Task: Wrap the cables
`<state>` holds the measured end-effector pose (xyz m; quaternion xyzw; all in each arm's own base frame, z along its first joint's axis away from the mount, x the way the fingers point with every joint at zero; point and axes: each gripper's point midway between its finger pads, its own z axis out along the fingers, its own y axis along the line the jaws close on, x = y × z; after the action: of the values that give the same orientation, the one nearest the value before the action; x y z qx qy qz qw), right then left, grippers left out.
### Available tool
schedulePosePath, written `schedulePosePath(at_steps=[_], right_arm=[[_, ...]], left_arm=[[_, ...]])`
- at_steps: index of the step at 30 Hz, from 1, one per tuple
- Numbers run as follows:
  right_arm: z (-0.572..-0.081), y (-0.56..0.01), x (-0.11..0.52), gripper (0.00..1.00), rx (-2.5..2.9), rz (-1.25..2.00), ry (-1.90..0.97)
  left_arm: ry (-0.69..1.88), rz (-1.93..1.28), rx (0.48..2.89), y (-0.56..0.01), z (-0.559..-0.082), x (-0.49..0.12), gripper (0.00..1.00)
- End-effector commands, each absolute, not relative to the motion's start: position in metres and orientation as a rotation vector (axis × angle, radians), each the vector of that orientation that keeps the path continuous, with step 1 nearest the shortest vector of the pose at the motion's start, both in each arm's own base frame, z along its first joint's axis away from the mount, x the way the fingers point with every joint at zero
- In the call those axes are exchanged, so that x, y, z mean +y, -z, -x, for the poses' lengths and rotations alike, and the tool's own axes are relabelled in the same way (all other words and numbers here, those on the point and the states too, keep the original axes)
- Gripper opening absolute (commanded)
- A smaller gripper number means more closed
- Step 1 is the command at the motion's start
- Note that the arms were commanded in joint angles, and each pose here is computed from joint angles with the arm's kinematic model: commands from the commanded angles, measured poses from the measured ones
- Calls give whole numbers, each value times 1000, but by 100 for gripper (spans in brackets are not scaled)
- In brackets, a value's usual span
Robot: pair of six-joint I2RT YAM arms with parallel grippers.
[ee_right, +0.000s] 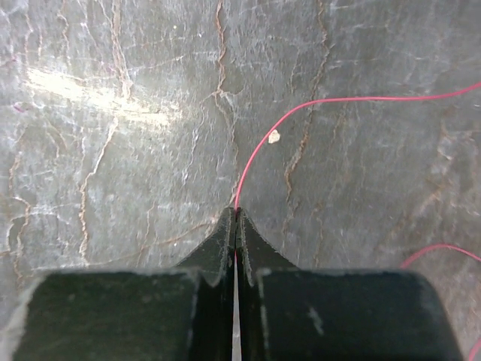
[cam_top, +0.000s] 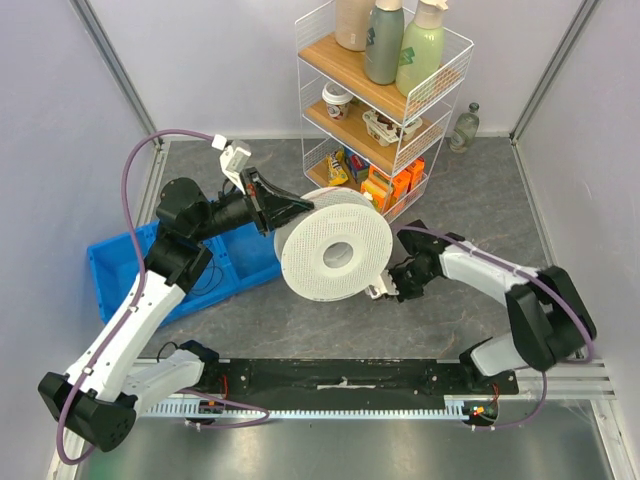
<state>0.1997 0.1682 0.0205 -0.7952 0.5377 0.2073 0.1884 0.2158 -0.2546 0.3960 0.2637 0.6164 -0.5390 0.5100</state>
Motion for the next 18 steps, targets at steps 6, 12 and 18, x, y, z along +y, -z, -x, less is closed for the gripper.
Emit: schedulePosePath(at_steps=[6, 12, 18], right_arm=[[-180, -67, 170, 0, 1507, 2061, -520], [-172, -119, 174, 0, 1474, 1931, -475], [-158, -165, 167, 0, 1462, 1852, -453]], left_arm=[[1134, -221, 1441, -440, -269, -224, 1], [877, 34, 1593, -411, -313, -190, 2], [673, 125, 1619, -388, -333, -162, 1]])
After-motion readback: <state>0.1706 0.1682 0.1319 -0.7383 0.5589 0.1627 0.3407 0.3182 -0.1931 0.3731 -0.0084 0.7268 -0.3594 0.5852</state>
